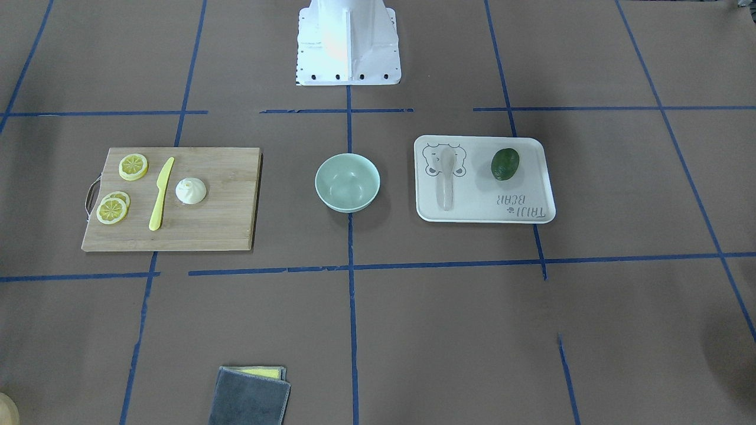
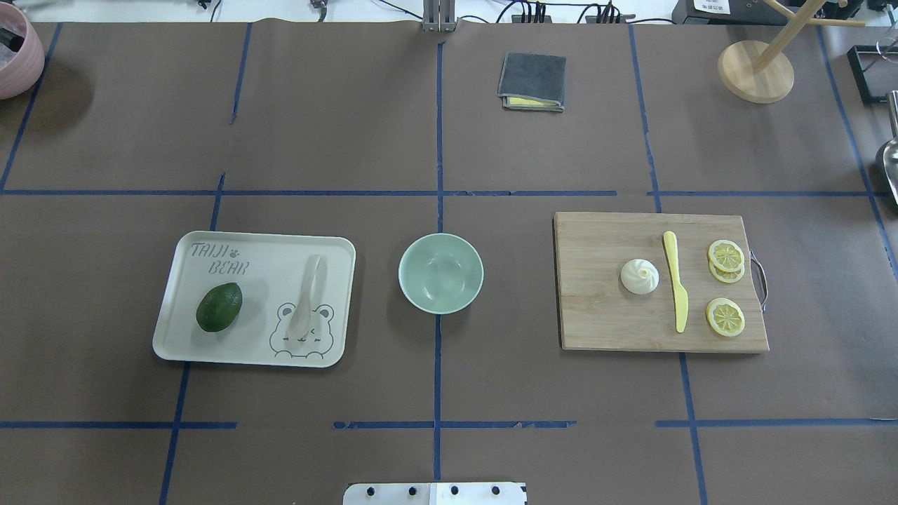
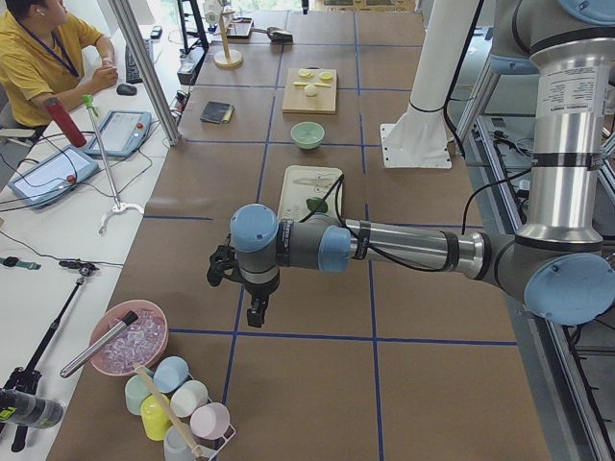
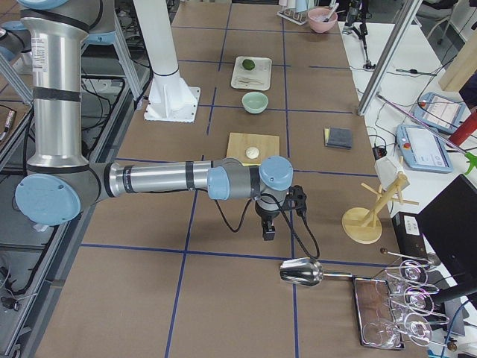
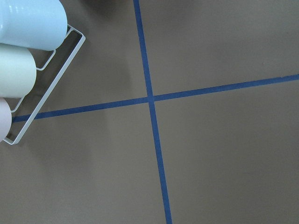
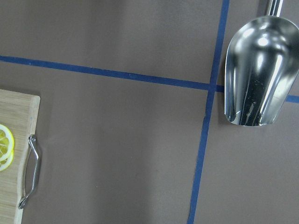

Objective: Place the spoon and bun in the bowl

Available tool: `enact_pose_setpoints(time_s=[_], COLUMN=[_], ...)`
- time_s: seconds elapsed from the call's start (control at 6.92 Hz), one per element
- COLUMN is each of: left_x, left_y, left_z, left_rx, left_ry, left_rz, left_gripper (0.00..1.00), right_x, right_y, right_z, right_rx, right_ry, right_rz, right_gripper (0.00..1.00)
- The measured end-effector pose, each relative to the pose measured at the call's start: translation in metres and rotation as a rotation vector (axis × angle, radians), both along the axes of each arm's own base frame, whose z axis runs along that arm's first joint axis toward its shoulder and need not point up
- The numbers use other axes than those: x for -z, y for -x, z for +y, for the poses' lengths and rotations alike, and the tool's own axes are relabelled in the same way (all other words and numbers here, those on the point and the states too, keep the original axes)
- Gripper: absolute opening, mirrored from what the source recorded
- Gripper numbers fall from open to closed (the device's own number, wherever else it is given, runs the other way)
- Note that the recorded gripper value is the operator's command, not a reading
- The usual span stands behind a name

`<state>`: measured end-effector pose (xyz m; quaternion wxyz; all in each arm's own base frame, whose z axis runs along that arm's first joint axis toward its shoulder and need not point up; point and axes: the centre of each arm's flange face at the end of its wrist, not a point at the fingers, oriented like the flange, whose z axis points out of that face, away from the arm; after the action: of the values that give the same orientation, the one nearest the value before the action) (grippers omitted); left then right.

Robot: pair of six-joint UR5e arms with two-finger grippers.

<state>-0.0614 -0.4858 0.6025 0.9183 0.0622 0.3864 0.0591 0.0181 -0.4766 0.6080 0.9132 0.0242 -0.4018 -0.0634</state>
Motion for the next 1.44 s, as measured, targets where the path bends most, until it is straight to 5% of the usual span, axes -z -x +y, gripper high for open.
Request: enact_pose_setpoints(time_s=[0.43, 0.87, 1.44], left_x=[0.016, 0.068, 0.162], left_y=[-0.001, -0.008, -0.134], left_z=[-0.001, -0.006, -0.005], left_rx=[-0.005, -0.022, -0.118], left_ry=[-0.032, -0.139, -0.24], left_rz=[-0.004, 0.016, 0.162], left_gripper=[1.0, 1.0, 1.0], right_x=[-0.001, 0.003, 0.029], right_y=[0.002, 0.004, 0.026], right_z=[0.0, 0.001, -0.004], right_rx=[0.004, -0.005, 0.014], right_ry=[0.004, 0.011, -0.104], right_rz=[-0.001, -0.033, -0.093], right_gripper=[1.0, 1.0, 1.0])
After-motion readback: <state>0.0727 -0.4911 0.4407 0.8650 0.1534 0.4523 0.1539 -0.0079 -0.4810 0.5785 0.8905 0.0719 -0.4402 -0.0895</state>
